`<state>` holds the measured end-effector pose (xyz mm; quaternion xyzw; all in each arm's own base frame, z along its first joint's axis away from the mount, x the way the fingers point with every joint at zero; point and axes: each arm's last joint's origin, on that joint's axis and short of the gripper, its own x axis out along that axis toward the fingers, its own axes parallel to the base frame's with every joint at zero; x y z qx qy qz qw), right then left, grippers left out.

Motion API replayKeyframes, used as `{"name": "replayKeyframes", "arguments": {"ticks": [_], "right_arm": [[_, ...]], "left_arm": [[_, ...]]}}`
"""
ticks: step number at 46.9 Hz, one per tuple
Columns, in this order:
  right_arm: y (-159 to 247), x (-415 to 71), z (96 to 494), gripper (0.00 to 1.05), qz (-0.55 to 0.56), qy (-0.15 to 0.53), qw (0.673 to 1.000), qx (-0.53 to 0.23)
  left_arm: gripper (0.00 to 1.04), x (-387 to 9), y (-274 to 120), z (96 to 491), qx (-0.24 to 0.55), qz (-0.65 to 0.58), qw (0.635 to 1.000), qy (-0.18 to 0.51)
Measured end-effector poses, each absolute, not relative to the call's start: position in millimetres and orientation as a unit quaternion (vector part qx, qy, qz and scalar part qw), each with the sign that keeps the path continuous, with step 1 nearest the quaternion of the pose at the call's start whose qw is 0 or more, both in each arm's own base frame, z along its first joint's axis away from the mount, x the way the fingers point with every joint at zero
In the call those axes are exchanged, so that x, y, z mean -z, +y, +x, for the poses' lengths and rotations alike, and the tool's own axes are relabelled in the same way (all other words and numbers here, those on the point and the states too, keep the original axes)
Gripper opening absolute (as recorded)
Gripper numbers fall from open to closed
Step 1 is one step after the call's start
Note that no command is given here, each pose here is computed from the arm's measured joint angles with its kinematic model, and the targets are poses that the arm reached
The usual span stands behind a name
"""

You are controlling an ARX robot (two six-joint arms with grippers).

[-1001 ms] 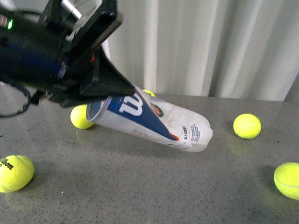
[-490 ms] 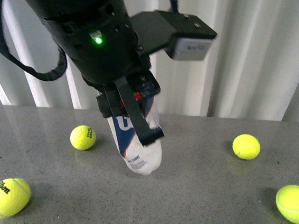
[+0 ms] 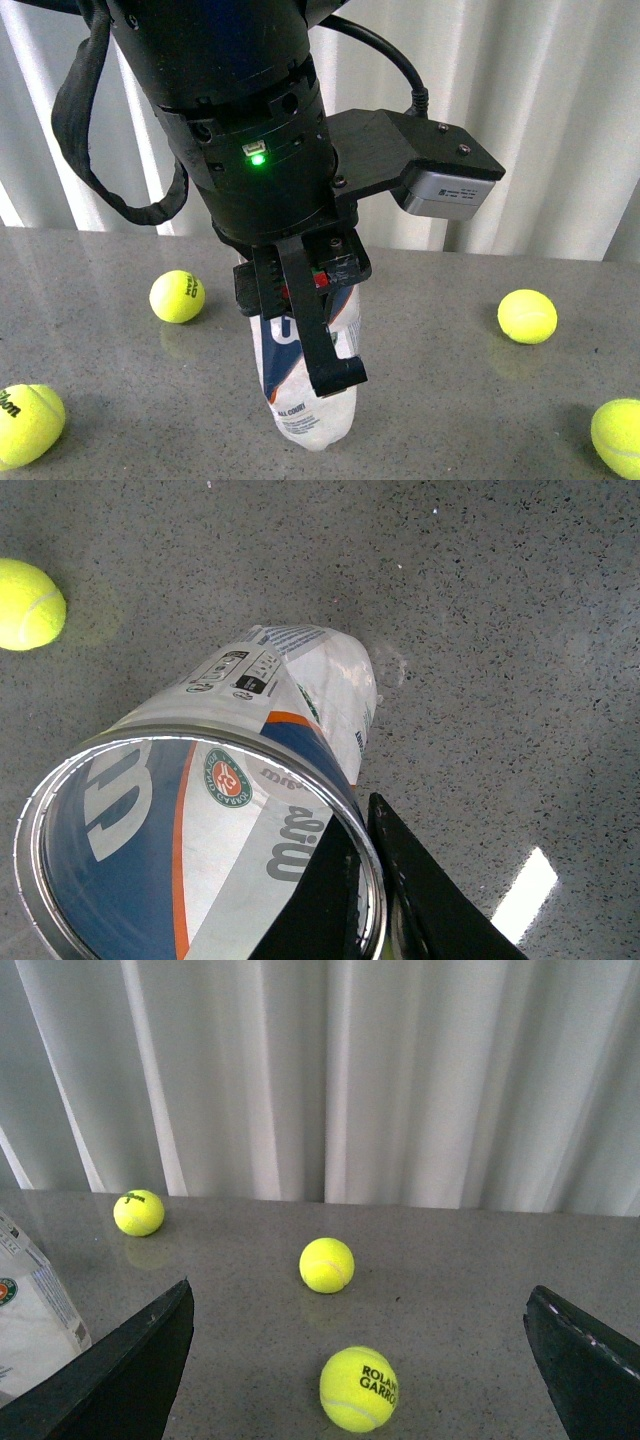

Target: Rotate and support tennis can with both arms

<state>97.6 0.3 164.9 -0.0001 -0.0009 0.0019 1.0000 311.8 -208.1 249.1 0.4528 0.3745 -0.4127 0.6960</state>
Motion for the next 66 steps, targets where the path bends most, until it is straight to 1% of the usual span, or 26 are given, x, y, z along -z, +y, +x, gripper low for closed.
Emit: {"name": "replayKeyframes", "arguments": {"ticks": [25,27,29,34,41,42,44,45,49,51,53,58,62,66], "right_arm": [[0,-165,98,0.98,0.0,-0.001,1.0,-0.002],[0,-165,98,0.98,0.0,-0.001,1.0,-0.002],[0,-165,98,0.98,0.0,-0.001,1.0,-0.002],[0,-165,98,0.98,0.0,-0.001,1.0,-0.002],[0,-165,98,0.98,0.0,-0.001,1.0,-0.002],[0,-165,98,0.98,0.0,-0.001,1.0,-0.002],[0,-165,98,0.98,0.0,-0.001,1.0,-0.002],[0,-165,98,0.98,0.0,-0.001,1.0,-0.002],[0,-165,98,0.98,0.0,-0.001,1.0,-0.002],[0,-165,98,0.98,0.0,-0.001,1.0,-0.002],[0,-165,98,0.98,0.0,-0.001,1.0,-0.002],[0,-165,98,0.98,0.0,-0.001,1.0,-0.002],[0,-165,98,0.98,0.0,-0.001,1.0,-0.002],[0,-165,98,0.98,0.0,-0.001,1.0,-0.002]], "left_arm": [[0.05,-235,-214,307,0.422,0.452,0.685,0.385],[0.1,-234,-214,307,0.418,0.453,0.687,0.386],[0.17,-234,-215,307,0.418,0.452,0.687,0.387],[0.29,-233,-215,307,0.421,0.441,0.69,0.39],[0.58,-238,-217,308,0.425,0.409,0.704,0.396],[0.63,-239,-217,308,0.425,0.406,0.705,0.396],[0.7,-240,-217,308,0.425,0.403,0.707,0.396],[0.75,-240,-217,307,0.425,0.401,0.708,0.397],[0.9,-243,-215,306,0.425,0.393,0.712,0.397],[0.95,-245,-214,305,0.424,0.39,0.715,0.397],[0.99,-248,-213,304,0.423,0.386,0.718,0.395],[0.98,-260,-207,300,0.419,0.361,0.737,0.388],[0.98,-272,-201,297,0.413,0.32,0.763,0.381],[0.98,-285,-195,299,0.402,0.257,0.8,0.364]]}}
